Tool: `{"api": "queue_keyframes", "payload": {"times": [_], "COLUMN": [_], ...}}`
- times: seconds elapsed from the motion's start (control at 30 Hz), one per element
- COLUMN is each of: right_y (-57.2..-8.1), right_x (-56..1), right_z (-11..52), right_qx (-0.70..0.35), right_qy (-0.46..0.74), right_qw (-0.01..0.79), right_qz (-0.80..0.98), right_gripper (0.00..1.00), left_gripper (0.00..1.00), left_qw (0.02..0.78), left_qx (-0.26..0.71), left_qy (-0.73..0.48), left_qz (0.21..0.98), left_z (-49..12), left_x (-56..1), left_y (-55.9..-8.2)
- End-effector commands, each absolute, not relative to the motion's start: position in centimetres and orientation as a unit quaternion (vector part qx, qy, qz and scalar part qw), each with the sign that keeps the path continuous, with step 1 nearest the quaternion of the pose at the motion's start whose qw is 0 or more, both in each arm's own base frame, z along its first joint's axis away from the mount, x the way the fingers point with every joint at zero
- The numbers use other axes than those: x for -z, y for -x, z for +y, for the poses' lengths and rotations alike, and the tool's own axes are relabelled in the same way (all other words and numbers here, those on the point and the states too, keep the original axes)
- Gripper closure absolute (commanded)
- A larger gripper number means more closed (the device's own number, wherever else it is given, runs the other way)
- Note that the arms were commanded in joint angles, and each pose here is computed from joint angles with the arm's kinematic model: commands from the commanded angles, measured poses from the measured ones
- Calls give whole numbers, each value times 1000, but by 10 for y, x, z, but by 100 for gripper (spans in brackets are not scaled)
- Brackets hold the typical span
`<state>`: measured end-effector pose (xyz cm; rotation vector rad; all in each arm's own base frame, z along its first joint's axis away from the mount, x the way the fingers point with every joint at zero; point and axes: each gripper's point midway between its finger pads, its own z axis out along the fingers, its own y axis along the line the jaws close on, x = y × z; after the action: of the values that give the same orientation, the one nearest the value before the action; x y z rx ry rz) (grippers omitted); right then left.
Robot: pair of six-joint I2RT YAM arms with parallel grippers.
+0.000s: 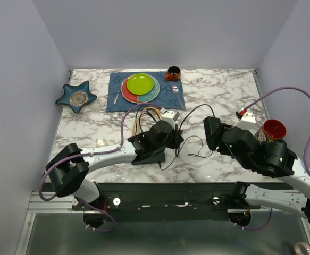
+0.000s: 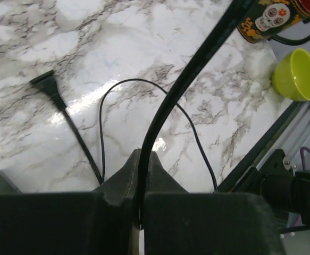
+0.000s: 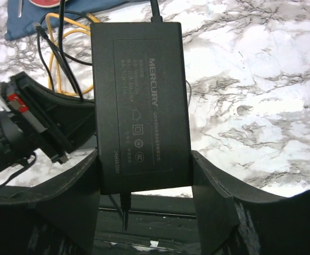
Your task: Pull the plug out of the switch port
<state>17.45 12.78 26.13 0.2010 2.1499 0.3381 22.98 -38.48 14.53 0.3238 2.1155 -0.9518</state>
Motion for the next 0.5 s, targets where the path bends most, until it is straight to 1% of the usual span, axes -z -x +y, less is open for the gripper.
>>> {"api": "queue_keyframes", "payload": {"times": [0.0, 0.03, 0.07, 0.17, 0.27, 0.33, 0.47], "right_y": [-180, -180, -180, -181, -184, -187, -191], "right_x": [-280, -279, -278, -280, -282, -281, -287], "right_z": [113, 112, 112, 116, 123, 126, 138], "right_qx": [-136, -136, -135, -140, -144, -140, -148], "right_qy": [-111, -112, -112, -107, -98, -92, -78], "right_qw": [493, 493, 493, 495, 497, 497, 499], "right_qz": [852, 852, 852, 851, 850, 851, 850], "right_gripper": [99, 99, 99, 99, 99, 99, 99], "left_gripper": [100, 100, 100, 100, 100, 100, 100], "left_qw": [479, 493, 509, 539, 555, 558, 562], "left_qx": [322, 316, 317, 309, 308, 306, 267], "left_qy": [-123, -118, -114, -103, -90, -84, -50], "left_qz": [807, 802, 792, 777, 767, 767, 782], "left_z": [-354, -348, -340, -318, -298, -288, -247], "left_x": [-214, -226, -249, -288, -315, -324, -335], "left_y": [-250, -253, -252, -250, -243, -240, -232]}}
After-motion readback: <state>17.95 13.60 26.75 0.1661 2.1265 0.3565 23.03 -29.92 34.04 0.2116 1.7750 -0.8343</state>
